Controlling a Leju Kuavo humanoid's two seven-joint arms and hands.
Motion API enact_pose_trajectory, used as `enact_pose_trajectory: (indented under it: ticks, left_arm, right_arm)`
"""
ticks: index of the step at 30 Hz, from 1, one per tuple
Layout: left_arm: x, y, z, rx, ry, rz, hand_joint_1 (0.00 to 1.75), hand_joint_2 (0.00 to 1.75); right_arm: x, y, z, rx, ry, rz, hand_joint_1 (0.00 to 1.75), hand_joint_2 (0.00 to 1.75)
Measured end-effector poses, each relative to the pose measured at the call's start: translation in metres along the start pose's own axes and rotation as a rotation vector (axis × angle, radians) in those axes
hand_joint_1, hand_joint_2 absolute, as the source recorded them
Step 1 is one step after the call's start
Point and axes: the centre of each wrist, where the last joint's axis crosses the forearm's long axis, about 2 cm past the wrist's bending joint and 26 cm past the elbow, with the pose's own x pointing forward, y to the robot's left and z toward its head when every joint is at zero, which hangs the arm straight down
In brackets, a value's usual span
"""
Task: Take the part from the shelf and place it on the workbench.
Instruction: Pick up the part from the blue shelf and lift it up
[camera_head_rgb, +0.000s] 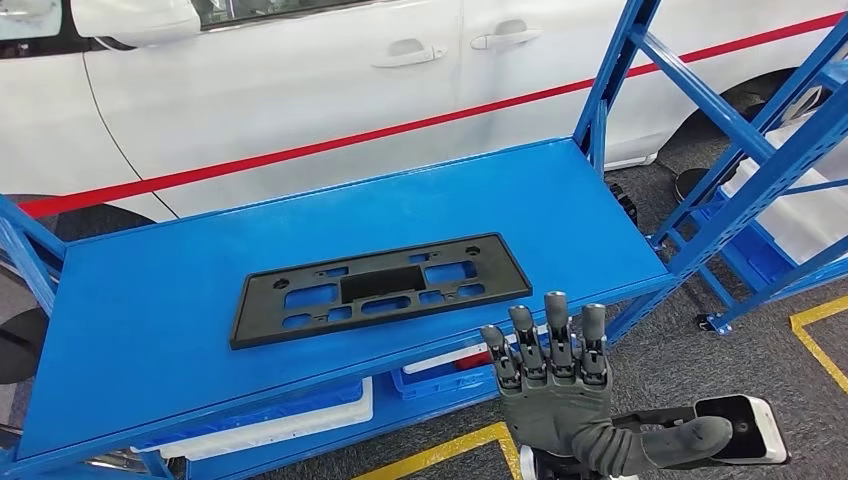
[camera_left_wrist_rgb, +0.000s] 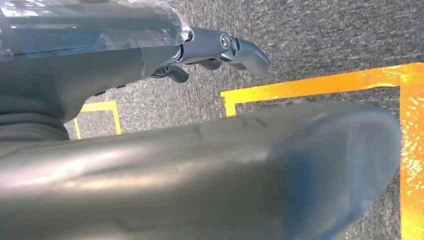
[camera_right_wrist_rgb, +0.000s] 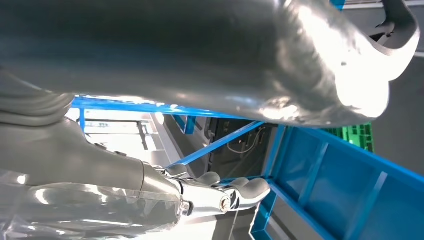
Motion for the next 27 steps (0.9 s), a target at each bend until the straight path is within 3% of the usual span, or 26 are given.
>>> enact_pose_trajectory:
  ticks: [27]
  left_arm:
    - [-0.0015,-0.0006,0.0002,-0.005,0.006,0.003,0.00,0.00]
  right_arm:
    - [-0.0012,0.0021,0.0073,-0.039,0.067,0.039,0.00,0.00]
